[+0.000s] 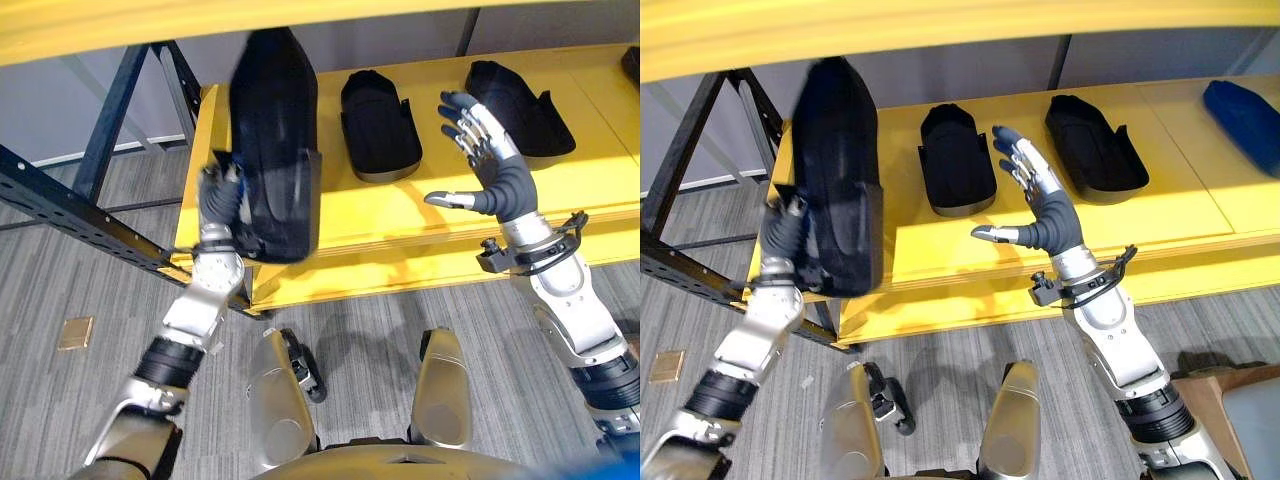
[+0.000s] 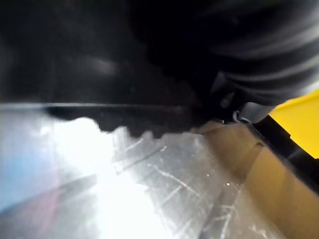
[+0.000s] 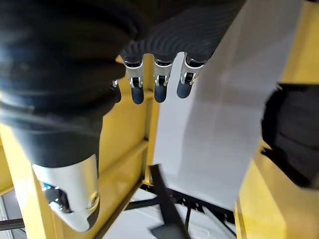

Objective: Move parts from the plastic box to the shelf.

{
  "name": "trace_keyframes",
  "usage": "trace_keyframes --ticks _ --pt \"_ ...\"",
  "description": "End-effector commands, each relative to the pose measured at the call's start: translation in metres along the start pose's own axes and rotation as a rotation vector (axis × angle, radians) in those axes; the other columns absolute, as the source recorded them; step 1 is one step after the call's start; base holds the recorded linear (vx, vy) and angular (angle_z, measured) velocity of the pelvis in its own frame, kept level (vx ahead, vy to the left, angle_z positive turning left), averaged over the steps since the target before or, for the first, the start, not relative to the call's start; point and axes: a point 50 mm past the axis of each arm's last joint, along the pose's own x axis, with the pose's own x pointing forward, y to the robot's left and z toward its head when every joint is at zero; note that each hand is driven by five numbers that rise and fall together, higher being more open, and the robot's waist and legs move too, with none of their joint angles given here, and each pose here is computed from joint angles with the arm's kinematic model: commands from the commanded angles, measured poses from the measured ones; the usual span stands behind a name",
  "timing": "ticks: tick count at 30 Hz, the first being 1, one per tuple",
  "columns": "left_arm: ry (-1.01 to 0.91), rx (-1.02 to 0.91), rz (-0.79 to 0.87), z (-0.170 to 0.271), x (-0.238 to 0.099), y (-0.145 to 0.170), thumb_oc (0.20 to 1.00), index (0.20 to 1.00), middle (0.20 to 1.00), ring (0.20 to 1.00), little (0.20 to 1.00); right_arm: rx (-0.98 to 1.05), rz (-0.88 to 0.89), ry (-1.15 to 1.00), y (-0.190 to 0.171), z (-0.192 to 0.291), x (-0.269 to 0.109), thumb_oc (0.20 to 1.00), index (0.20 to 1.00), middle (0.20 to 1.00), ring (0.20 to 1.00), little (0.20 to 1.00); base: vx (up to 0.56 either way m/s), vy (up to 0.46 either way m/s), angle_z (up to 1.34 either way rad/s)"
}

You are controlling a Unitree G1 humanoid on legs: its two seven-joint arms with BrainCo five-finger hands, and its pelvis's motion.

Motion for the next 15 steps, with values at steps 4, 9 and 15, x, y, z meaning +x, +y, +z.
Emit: trace_keyframes --ticks 4,9,15 --pt "-0.028 0.021 0.242 0.026 0.055 0.031 0.2 0.2 0.2 0.2 0.2 -0.063 0.003 -0.15 -0.013 0.034 0.023 1.0 1.0 1.0 1.0 1.0 -0.03 0.086 -0.16" --pt "0.012 0.127 0.371 0.024 0.077 0.058 0.2 0.2 0.2 0.2 0.2 -0.084 0.039 -0.16 -0.017 0.042 0.033 1.0 1.0 1.0 1.0 1.0 -0.03 0.066 -0.12" --pt "0.068 0.241 0.414 0.028 0.101 0.083 0.2 0.2 0.2 0.2 0.2 -0.106 0.078 -0.148 -0.024 0.047 0.044 1.0 1.0 1.0 1.0 1.0 0.0 0.073 -0.08"
